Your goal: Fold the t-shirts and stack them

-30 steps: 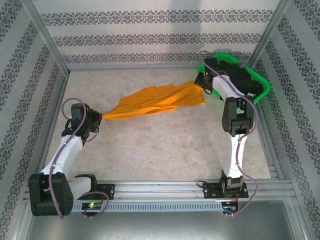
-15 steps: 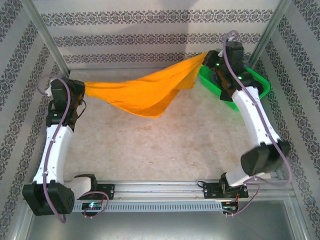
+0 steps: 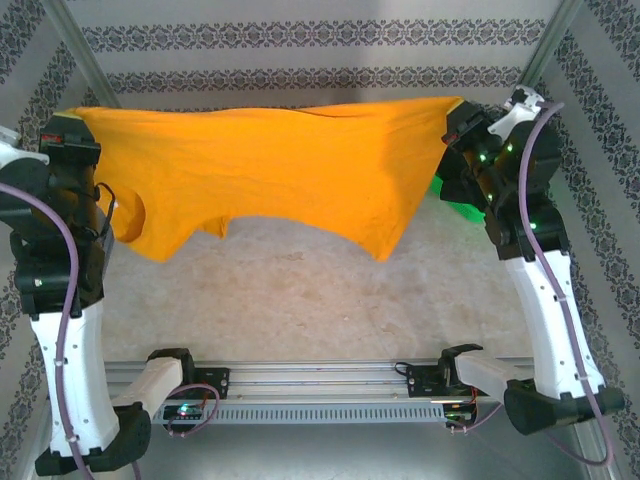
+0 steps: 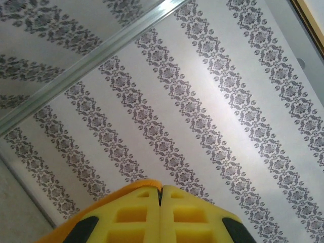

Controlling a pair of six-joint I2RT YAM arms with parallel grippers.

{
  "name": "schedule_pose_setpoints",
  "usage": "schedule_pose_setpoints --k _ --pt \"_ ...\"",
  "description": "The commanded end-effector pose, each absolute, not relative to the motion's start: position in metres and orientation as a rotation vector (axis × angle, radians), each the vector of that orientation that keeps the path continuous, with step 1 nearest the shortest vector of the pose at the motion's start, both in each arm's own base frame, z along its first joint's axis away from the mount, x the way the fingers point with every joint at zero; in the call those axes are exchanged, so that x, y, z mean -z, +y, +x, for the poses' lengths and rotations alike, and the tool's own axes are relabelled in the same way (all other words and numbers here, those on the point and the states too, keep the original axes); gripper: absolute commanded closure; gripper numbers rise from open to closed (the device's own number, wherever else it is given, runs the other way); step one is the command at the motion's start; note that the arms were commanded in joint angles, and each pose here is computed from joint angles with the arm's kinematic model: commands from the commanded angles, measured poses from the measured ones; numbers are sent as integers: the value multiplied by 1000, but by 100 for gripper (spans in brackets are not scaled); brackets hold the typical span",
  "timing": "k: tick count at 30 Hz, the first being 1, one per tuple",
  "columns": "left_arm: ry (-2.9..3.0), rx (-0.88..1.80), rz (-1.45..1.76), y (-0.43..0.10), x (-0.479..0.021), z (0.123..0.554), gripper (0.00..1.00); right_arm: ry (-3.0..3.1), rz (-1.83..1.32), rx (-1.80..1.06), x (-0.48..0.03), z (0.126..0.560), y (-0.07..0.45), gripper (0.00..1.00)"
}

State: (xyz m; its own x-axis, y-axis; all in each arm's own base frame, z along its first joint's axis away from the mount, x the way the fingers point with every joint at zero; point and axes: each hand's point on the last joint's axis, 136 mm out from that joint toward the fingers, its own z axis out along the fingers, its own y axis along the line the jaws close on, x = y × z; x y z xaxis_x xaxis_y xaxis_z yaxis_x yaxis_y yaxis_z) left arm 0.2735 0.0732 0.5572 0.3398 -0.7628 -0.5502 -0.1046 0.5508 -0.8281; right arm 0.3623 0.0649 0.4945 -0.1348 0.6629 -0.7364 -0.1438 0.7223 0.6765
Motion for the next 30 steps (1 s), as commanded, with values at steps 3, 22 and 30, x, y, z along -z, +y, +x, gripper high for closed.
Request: schedule_pose_setpoints --k 3,22,30 --pt "1468 541 -1001 76 -466 368 100 1659 473 -881 -458 431 94 100" --pt "1371 566 -921 120 -508 401 100 1573 449 -898 -495 496 83 100" --pt "1502 400 -1011 105 -408 327 100 1777 564 -761 -383 413 66 100"
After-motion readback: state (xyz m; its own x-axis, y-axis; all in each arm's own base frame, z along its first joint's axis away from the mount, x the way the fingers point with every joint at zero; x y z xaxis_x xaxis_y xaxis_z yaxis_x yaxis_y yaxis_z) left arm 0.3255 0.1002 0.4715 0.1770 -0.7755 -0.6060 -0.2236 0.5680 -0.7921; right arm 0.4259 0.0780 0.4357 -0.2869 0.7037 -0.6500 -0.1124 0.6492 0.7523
